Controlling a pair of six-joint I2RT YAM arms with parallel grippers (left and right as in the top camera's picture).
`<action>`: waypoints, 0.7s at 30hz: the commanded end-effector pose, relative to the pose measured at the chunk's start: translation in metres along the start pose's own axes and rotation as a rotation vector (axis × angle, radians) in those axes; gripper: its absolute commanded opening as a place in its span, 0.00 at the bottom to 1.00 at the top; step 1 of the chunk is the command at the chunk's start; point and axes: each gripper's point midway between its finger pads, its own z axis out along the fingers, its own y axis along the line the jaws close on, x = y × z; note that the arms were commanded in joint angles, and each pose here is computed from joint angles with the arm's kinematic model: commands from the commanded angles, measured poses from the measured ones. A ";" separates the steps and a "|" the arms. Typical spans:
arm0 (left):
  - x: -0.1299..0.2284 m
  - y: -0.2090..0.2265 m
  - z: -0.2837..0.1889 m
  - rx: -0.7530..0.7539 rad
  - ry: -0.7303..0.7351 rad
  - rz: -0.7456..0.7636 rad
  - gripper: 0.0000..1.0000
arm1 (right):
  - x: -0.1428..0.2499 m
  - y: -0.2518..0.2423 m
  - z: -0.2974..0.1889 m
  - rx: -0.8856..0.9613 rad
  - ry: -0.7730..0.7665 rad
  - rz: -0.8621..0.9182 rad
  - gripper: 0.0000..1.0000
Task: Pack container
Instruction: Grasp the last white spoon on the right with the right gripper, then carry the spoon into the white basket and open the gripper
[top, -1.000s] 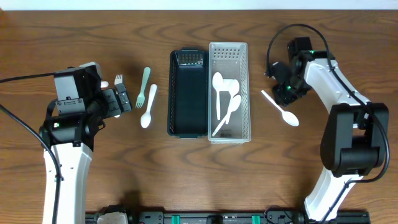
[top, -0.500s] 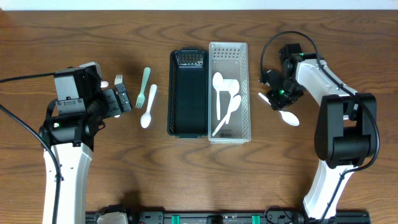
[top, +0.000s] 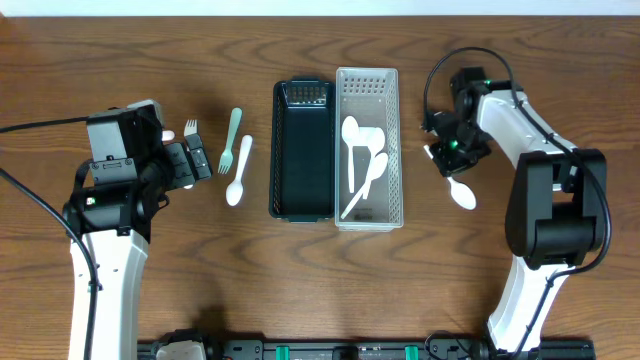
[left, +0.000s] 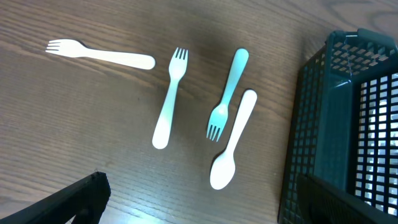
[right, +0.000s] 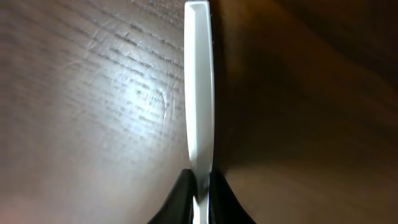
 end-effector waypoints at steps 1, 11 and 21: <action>-0.007 0.002 -0.003 -0.012 -0.017 0.015 0.98 | -0.030 0.005 -0.060 0.013 -0.146 0.067 0.01; -0.007 0.002 -0.003 -0.012 -0.017 0.015 0.98 | -0.068 0.113 -0.153 -0.215 -0.385 0.258 0.01; -0.007 0.002 -0.003 -0.012 -0.017 0.015 0.98 | -0.082 0.181 -0.086 -0.139 -0.388 0.557 0.01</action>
